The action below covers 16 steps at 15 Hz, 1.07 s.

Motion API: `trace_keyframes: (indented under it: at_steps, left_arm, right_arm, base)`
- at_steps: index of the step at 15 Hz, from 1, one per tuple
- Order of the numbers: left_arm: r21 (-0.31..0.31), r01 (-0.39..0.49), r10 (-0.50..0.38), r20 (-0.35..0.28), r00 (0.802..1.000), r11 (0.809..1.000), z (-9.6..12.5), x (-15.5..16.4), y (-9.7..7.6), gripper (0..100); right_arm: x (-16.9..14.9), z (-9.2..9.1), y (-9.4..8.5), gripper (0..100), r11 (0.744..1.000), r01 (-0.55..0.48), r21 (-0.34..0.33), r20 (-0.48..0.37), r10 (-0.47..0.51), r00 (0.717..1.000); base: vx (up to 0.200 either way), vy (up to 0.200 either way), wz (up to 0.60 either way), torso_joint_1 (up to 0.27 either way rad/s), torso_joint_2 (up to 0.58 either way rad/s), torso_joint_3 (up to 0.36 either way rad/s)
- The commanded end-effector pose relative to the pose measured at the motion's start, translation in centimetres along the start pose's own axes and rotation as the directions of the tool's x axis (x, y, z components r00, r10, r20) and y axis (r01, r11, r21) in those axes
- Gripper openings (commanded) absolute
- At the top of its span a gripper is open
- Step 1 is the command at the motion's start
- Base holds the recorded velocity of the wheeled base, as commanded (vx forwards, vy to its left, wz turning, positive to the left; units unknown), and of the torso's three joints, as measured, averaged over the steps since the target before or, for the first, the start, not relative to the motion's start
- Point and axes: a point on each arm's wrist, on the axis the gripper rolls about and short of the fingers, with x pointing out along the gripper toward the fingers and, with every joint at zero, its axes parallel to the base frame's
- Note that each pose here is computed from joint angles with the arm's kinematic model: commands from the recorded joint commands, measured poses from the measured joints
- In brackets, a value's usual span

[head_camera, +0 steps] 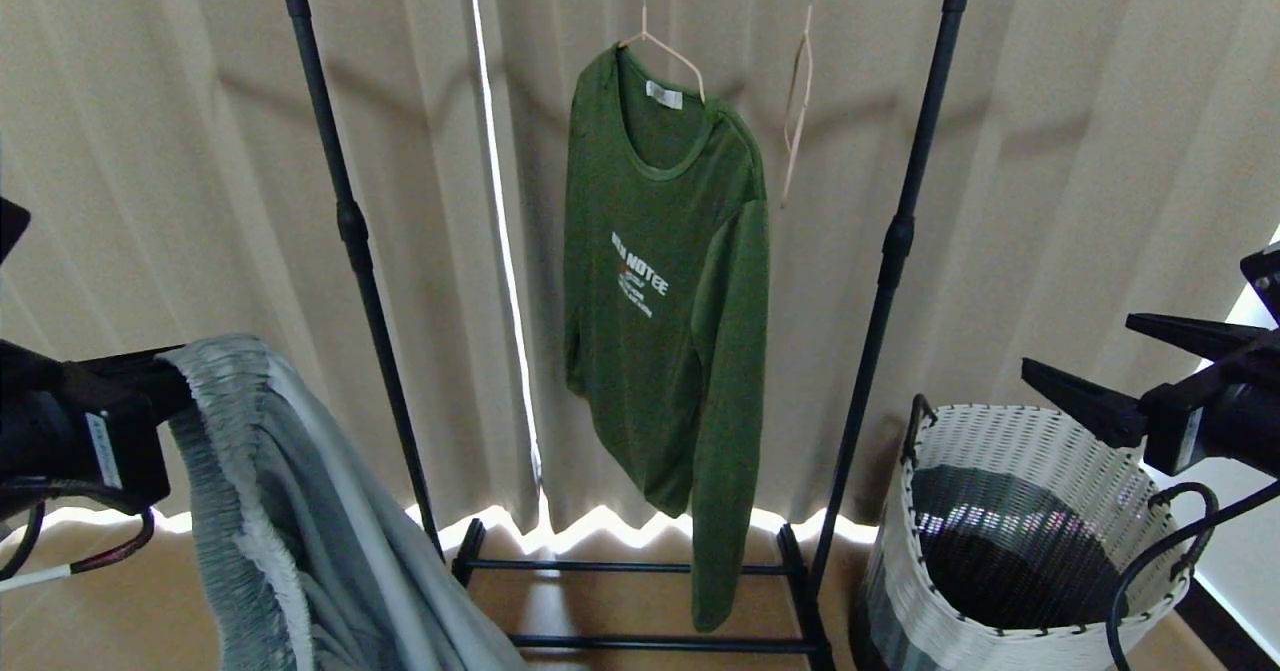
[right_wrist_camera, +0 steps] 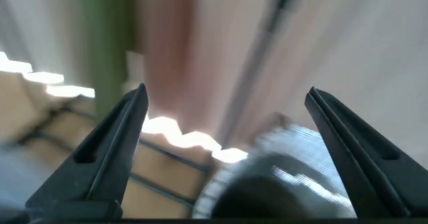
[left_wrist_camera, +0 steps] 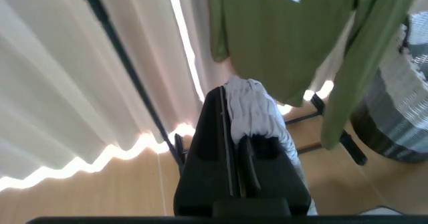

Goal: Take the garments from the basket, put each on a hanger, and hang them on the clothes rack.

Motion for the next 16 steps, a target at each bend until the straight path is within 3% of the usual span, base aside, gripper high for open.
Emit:
trace_keyframes:
  at_steps: [1, 4, 8, 16]
  left_arm:
    - [-0.004, -0.003, 0.003, 0.006, 1.000, 1.000, -0.3, -0.5, 0.2, 0]
    - [-0.008, 0.014, -0.014, -0.017, 1.000, 1.000, -1.6, -1.0, 0.0, 0]
    - [-0.035, 0.016, -0.017, -0.013, 1.000, 0.999, -1.6, -1.1, 0.0, 0]
    - [-0.035, 0.015, -0.015, -0.013, 1.000, 0.999, -1.6, -1.1, 0.0, 0]
  right_arm:
    - [-0.1, -0.3, -0.6, 100, 0.999, 0.045, -0.003, -0.011, -0.045, 0.999]
    - [-0.5, -1.0, -1.1, 100, 0.996, 0.082, -0.034, -0.035, -0.083, 0.996]
    - [-0.9, -1.6, -1.3, 100, 0.989, 0.121, -0.088, -0.022, -0.123, 0.992]
    - [-1.0, -2.6, -1.1, 100, 0.985, 0.135, -0.108, 0.002, -0.136, 0.991]
  base:
    - [0.000, 0.000, 0.00, 0.000, 0.00, 0.000]
    - [0.000, 0.000, 0.00, 0.000, 0.00, 0.000]
    - [0.000, 0.000, 0.00, 0.000, 0.00, 0.000]
    - [0.000, 0.000, 0.00, 0.000, 0.00, 0.000]
